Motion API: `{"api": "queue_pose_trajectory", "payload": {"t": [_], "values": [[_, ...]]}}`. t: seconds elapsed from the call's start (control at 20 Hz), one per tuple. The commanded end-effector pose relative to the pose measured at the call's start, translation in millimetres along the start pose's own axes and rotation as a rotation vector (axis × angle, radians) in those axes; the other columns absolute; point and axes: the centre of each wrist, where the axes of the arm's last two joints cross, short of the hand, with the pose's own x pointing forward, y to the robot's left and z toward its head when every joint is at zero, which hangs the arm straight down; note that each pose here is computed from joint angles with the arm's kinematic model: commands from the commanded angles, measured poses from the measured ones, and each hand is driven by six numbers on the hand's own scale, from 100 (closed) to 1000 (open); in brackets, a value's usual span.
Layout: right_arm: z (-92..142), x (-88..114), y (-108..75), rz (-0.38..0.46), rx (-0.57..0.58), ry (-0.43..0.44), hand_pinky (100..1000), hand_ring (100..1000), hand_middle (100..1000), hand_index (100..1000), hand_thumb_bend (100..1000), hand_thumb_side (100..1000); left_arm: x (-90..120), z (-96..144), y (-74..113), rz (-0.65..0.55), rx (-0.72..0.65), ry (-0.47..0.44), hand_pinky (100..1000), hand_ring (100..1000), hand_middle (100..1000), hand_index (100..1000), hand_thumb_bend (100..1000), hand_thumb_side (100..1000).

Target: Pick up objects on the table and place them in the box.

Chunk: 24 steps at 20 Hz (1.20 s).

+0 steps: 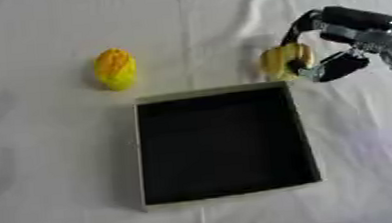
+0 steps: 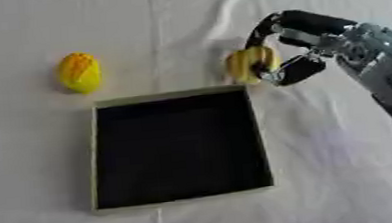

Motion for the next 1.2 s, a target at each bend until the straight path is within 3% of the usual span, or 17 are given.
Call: {"api": "queue_pose_trajectory", "payload": {"t": [0.05,0.35,0.6,0.9,1.05,1.2], "values": [[12,20,-37.0,0.023,-0.104,-0.04,840,747,438,621,100,199,5,-7,2.5,-0.005,-0.005,-0.029,853,803,732,845,100,615],[27,67,-68.6,0.039,-0.253,-0.163,834,737,411,607,100,211,5,-5,3.7,-0.013,-0.003,-0.02,854,803,732,846,100,615],[27,85,-72.1,0.029,-0.221,-0.312,827,725,416,606,100,209,6,-7,8.1,-0.031,0.005,-0.034,853,806,735,847,100,614],[5,101,-51.9,0.048,-0.121,-0.527,806,699,449,620,100,203,12,-13,24.6,-0.1,0.056,-0.088,850,807,736,848,100,614],[-5,108,-33.9,0.064,-0.088,-0.552,797,691,448,619,100,202,12,-10,25.5,-0.111,0.062,-0.081,851,806,735,847,100,614],[-11,112,-12.5,0.06,-0.048,-0.518,801,690,444,616,100,200,11,-8,23.8,-0.108,0.059,-0.071,851,805,735,846,100,613]]}}
